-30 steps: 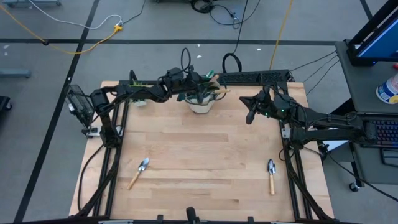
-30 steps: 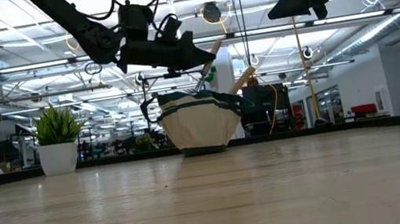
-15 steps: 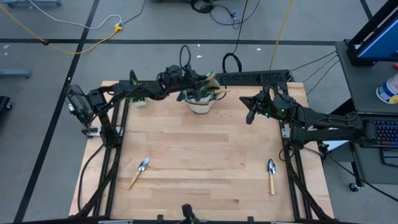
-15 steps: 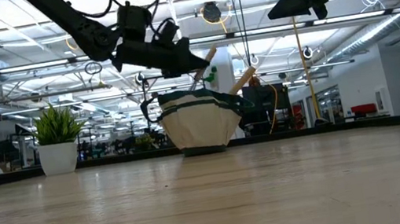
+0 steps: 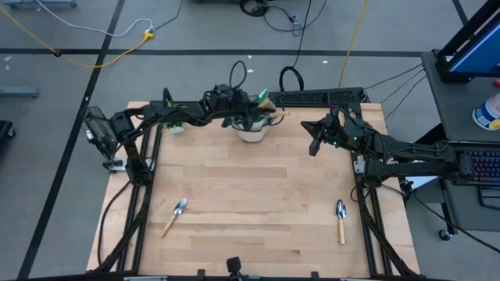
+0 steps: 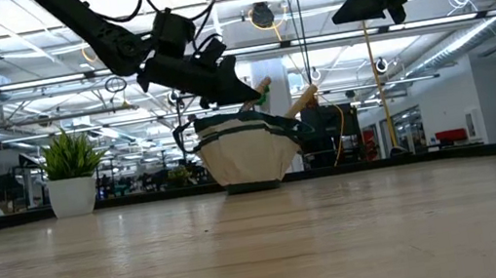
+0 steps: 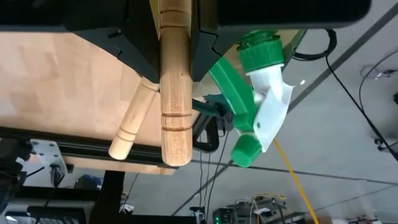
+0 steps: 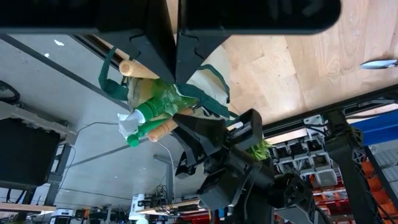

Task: Pick & Place Garden tools in Gardening bag
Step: Put the brown hand rake into the green gardening bag, then put the brown trowel into the green gardening bag

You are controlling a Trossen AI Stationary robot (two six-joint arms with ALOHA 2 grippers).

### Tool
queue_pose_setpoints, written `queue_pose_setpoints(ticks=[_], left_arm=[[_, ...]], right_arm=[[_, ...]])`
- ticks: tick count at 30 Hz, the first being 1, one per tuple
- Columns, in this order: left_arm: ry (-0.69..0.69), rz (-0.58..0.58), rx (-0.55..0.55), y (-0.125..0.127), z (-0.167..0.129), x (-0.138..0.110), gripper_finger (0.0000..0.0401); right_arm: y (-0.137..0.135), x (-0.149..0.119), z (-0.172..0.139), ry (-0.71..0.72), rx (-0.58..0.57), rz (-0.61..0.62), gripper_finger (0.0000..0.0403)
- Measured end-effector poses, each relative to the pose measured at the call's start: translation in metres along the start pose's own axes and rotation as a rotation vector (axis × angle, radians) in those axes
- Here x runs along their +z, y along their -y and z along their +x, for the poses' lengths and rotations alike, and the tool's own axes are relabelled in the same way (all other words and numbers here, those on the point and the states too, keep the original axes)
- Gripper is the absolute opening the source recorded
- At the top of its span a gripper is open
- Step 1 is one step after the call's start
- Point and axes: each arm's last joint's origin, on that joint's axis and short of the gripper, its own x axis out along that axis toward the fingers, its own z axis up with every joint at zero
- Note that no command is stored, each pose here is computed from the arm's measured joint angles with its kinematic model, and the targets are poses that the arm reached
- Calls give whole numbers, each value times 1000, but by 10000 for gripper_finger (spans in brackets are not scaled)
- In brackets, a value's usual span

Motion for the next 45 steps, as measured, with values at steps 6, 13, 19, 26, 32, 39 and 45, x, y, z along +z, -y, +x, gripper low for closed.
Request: queue_pose_setpoints(ticks=[6,13,19,26,32,39,45], left_arm=[[-20,16,-1,2,1,-2,64],[-61,171,-23,13,1,-4,64],[-129,228,-19,16,1,-10,74],[-188,229,56,12,0,-14,105],[-183,216,63,12,0,-14,108],[-134,210,78,11,-4,-4,111],[-82,230,101,11,-17,14,131]], right_arm=[[0,0,0,0,0,-3,1],[0,0,0,0,0,-3,1],[0,0,0,0,-1,1,0],[0,1,0,7,1,6,0],[0,1,0,9,1,10,0],[0,1,0,8,1,10,0],[0,1,0,8,1,10,0]])
